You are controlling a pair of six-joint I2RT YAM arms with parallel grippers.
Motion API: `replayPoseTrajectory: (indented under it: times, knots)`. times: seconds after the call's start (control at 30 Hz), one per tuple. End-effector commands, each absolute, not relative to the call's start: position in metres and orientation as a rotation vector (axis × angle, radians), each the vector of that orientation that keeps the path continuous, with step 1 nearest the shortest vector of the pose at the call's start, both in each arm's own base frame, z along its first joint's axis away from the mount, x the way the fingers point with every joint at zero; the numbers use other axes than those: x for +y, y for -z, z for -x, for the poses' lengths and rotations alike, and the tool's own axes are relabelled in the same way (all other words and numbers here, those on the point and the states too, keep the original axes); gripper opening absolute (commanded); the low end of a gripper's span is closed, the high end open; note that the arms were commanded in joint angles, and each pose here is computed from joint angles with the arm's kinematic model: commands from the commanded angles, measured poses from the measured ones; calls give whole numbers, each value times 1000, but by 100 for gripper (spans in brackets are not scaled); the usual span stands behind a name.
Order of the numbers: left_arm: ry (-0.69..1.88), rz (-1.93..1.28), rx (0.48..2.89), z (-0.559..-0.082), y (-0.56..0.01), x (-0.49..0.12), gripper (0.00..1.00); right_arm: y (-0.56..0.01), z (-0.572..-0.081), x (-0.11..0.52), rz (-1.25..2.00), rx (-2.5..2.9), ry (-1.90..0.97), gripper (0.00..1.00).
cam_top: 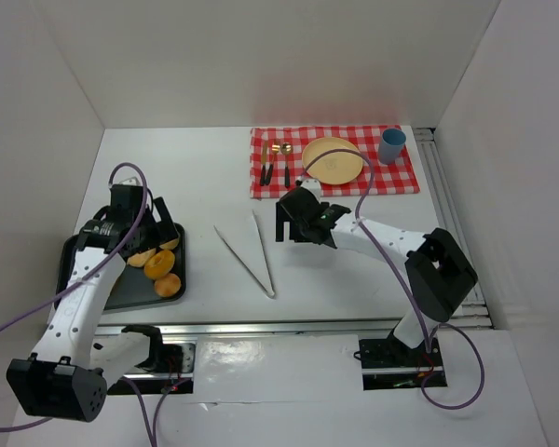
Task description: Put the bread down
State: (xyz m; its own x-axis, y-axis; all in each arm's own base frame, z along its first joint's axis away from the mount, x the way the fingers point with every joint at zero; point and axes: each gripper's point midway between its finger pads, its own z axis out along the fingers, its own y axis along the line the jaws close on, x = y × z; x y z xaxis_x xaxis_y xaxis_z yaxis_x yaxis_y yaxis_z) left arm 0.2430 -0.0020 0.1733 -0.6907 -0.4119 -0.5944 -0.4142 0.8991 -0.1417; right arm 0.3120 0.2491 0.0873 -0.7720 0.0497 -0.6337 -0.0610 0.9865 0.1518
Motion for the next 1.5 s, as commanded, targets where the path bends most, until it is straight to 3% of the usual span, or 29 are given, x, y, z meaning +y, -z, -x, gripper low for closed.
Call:
replayPoseTrajectory:
  times: [0.0, 0.13, 0.4, 0.77, 0.93, 1.47]
  knots:
    - [11, 604, 2372, -249, -179, -3, 99, -106, -318, 264, 26, 2376, -257, 98]
    - [-2, 623, 2312, -248, -191, 2, 99, -102, -312, 263, 51, 2378, -255, 100]
    - [1, 653, 2229, -248, -208, 7, 99, -123, -255, 332, 485, 2258, -642, 97]
    - [54, 610, 2254, -248, -211, -2, 99, -77, -228, 344, 772, 2334, -444, 99]
    - [85, 598, 2244, -253, -217, -6, 99, -56, -220, 356, 884, 2365, -496, 99]
    - [78, 601, 2233, -250, -217, -5, 99, -27, -278, 389, 721, 2303, -309, 99]
